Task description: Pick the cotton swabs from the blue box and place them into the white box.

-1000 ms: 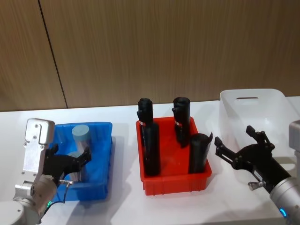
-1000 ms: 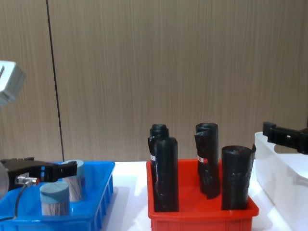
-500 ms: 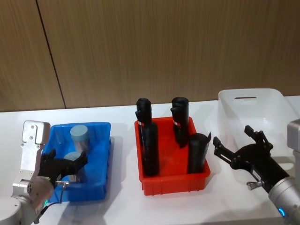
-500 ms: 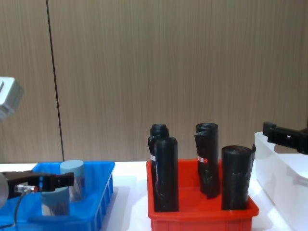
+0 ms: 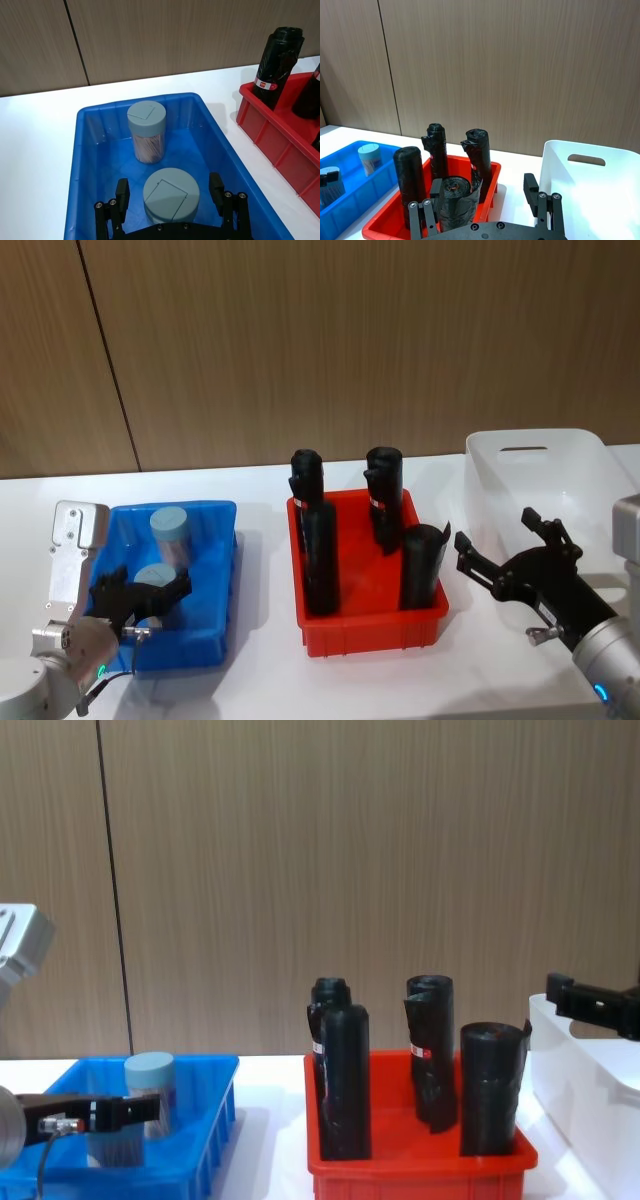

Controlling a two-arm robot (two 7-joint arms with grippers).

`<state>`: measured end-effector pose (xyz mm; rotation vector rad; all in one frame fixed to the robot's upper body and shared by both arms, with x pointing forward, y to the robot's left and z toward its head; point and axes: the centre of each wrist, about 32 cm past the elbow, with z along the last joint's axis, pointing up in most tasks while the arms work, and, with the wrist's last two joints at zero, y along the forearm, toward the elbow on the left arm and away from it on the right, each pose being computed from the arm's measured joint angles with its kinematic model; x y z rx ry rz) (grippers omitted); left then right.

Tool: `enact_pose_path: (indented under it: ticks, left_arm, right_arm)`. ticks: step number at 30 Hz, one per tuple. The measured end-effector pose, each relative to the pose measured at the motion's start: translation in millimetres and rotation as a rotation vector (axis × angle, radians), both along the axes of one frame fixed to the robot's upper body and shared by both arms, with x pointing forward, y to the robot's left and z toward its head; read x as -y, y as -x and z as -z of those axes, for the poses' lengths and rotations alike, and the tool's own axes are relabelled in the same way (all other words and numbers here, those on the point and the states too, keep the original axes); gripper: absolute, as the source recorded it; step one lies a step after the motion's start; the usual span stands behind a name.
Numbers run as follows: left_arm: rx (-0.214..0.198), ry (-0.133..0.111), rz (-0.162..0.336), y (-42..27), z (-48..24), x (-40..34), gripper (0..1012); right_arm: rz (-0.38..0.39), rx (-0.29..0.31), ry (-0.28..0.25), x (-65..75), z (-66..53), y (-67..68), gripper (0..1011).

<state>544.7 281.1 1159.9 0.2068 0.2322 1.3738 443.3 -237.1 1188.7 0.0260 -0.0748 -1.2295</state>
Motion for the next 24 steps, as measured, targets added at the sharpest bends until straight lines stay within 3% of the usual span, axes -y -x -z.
enact_pose_path:
  ticks: [10,21,24]
  left_arm:
    - [-0.019,0.009,-0.002,-3.3,4.0,-0.5,969]
    - [-0.028,0.015,-0.005,-3.5,6.4,-1.1,671]
    - [-0.025,0.01,-0.004,-3.2,6.4,-0.9,669]
  right_arm:
    - [0.0,0.0,0.0,0.0,0.0,0.0,1002]
    - [0.0,0.0,0.0,0.0,0.0,0.0,1002]
    - [0.0,0.0,0.0,0.0,0.0,0.0,1002]
